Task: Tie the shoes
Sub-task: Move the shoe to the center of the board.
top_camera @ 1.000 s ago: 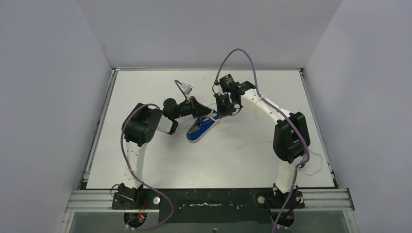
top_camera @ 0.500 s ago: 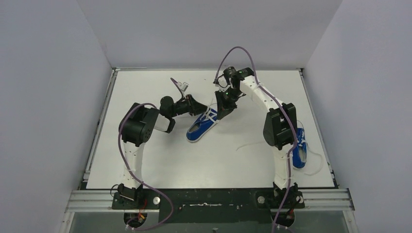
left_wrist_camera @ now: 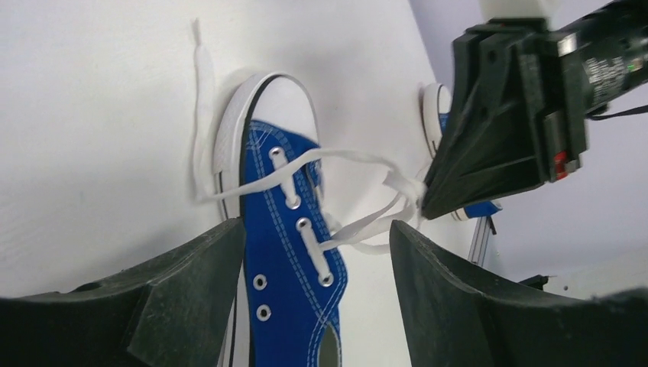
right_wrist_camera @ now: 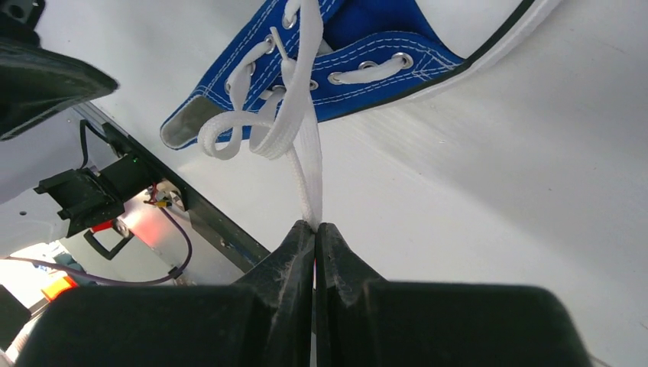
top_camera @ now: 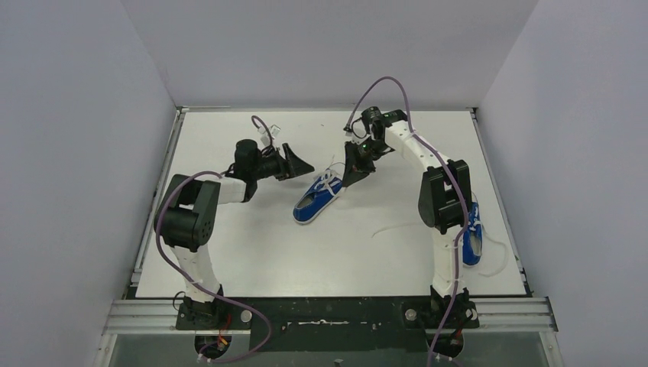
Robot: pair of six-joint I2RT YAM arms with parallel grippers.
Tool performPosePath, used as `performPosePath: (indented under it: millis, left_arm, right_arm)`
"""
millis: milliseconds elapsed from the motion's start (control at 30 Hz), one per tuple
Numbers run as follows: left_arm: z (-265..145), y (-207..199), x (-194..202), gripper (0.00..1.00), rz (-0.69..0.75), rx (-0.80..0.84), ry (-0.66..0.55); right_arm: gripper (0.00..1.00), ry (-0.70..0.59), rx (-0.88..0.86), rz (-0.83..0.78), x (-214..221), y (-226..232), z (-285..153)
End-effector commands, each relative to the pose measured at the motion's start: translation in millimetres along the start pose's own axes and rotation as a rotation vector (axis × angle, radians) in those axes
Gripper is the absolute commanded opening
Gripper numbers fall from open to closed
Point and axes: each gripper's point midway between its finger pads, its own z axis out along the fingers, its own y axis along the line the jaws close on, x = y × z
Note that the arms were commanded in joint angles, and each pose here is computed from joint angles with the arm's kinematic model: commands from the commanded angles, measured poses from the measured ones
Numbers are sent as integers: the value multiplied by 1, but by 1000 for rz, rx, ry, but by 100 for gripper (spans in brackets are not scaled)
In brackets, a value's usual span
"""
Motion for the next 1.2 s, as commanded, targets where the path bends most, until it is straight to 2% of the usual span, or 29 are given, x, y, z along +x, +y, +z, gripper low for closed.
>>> performPosePath:
  millis: [0,167,267,333,500,600,667,767,967,1167]
  left_arm:
    - [-8,13,22,68,-24,-82,113]
    - [-16,25,48,65,-115,-151,188]
    - [-17,7,57,57,-161,-80,190]
    - [-18,-3,65,47,-195,-56,205]
    - [-24,-22,83,36,-227,-16,224]
    - [-28,-38,77,38,-178,23,220]
    - [-30,-40,69,46,-141,11,219]
    - [-30,-38,56,54,44,-30,222]
    - [-8,-57,38,56,329,-16,205]
    - [20,-62,35,53,279,67,207]
  right_arm:
    - [0,-52,-73,4,-13,17,-8]
    - [1,-47,-133,59,-15,23,-10]
    - [2,-62,-172,89,-17,28,-8]
    - [2,-79,-188,124,-20,28,-4]
    - [0,-152,-179,191,-31,20,3]
    - [0,-171,-180,216,-33,20,3]
    - [0,-186,-171,227,-33,19,0]
    - [0,-207,-157,246,-32,18,-5]
    - [0,-241,-183,291,-30,23,-10]
    - [0,-238,-179,291,-27,23,-9]
